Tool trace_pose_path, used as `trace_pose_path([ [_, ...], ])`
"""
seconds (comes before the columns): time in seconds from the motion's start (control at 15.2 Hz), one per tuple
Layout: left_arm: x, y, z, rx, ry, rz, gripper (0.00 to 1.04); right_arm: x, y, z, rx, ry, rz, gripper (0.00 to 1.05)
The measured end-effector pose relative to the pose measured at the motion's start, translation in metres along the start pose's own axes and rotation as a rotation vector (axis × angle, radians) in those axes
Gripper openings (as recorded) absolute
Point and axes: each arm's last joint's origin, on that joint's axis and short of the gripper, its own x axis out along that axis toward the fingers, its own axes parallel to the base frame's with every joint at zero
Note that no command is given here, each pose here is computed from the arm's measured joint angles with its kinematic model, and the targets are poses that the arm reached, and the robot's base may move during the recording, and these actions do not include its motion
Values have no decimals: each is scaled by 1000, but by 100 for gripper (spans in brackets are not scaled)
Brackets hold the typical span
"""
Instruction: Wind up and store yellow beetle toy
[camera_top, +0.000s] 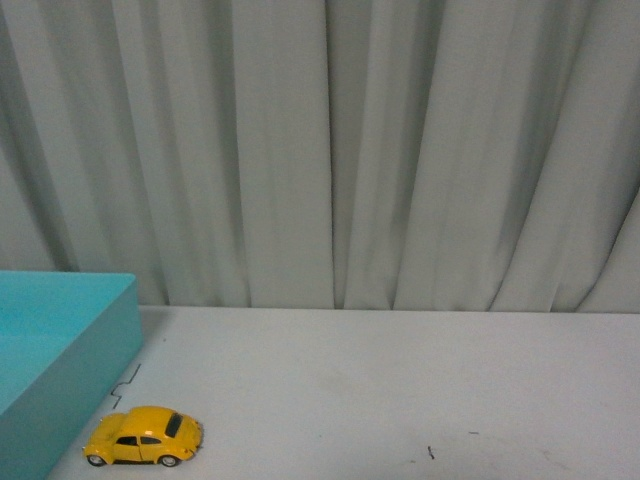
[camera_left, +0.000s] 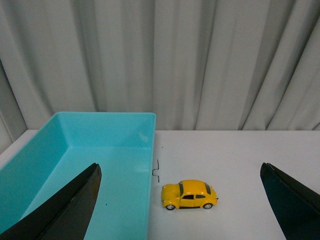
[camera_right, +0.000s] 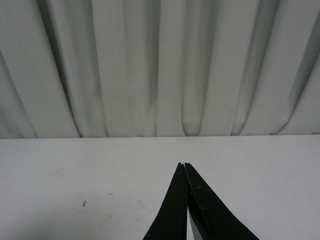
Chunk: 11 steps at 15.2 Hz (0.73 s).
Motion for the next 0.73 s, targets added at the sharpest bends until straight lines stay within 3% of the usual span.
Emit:
trace_pose_path([
  [0.46, 0, 0, 0, 0, -1, 0, 98, 0, 0, -2, 0, 17, 1, 2],
  [0.73, 0, 0, 0, 0, -1, 0, 98, 0, 0, -2, 0, 17, 1, 44],
])
